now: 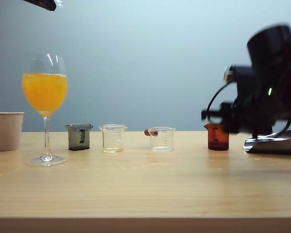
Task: Pick up the fourth measuring cup from the left, pour the grenadine inside into the goblet, and finally put the measuring cup back in its original place.
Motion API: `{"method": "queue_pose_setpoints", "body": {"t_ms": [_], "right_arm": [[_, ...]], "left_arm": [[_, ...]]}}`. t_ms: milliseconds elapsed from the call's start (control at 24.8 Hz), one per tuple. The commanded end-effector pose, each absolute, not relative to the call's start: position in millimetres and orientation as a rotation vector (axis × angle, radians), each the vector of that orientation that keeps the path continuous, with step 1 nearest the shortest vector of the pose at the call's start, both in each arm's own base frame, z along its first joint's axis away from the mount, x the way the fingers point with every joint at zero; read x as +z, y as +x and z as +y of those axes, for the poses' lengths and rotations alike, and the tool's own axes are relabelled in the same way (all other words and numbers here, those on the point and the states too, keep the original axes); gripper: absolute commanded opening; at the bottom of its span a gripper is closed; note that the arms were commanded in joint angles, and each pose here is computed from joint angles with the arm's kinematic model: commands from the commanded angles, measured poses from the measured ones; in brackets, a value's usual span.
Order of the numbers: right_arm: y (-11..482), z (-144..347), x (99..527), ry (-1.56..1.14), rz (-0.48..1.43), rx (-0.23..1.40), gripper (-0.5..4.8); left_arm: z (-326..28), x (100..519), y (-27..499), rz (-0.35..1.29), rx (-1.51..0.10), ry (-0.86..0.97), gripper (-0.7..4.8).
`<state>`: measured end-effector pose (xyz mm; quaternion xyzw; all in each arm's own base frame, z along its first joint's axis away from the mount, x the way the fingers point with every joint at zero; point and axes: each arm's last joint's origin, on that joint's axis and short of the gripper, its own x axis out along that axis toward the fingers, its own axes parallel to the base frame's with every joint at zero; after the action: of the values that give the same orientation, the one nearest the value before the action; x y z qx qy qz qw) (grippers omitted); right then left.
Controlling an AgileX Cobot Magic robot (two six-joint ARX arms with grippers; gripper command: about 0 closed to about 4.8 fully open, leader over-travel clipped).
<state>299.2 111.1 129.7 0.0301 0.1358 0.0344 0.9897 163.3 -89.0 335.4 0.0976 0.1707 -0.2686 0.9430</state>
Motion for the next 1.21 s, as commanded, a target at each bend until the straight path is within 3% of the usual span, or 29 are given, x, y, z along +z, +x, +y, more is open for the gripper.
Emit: {"method": "queue_pose_setpoints", "body": {"t_ms": [40,644,1006,1087,1208], "right_arm": [[311,115,120,0.085,0.186,0.072,4.79],[391,119,103,0.047,0.165,0.002,4.79],[402,117,96,0.038,0.237,0.065,4.79],[402,117,95,0.037,0.24,0.066,4.03],[402,117,95,0.037,0.239,0.066,1.16]], "left_arm": [[-89,335,163,0.349,-0.541,0.239,-0.05],[-88,332,163,0.363,-0.54,0.309,-0.05],[-88,332,164,0.361,-0.545,0.329,-0.05],[-89,332,164,0.361,-0.546,0.334,-0.05],[-89,332,164,0.361,-0.545,0.335,-0.05]]}}
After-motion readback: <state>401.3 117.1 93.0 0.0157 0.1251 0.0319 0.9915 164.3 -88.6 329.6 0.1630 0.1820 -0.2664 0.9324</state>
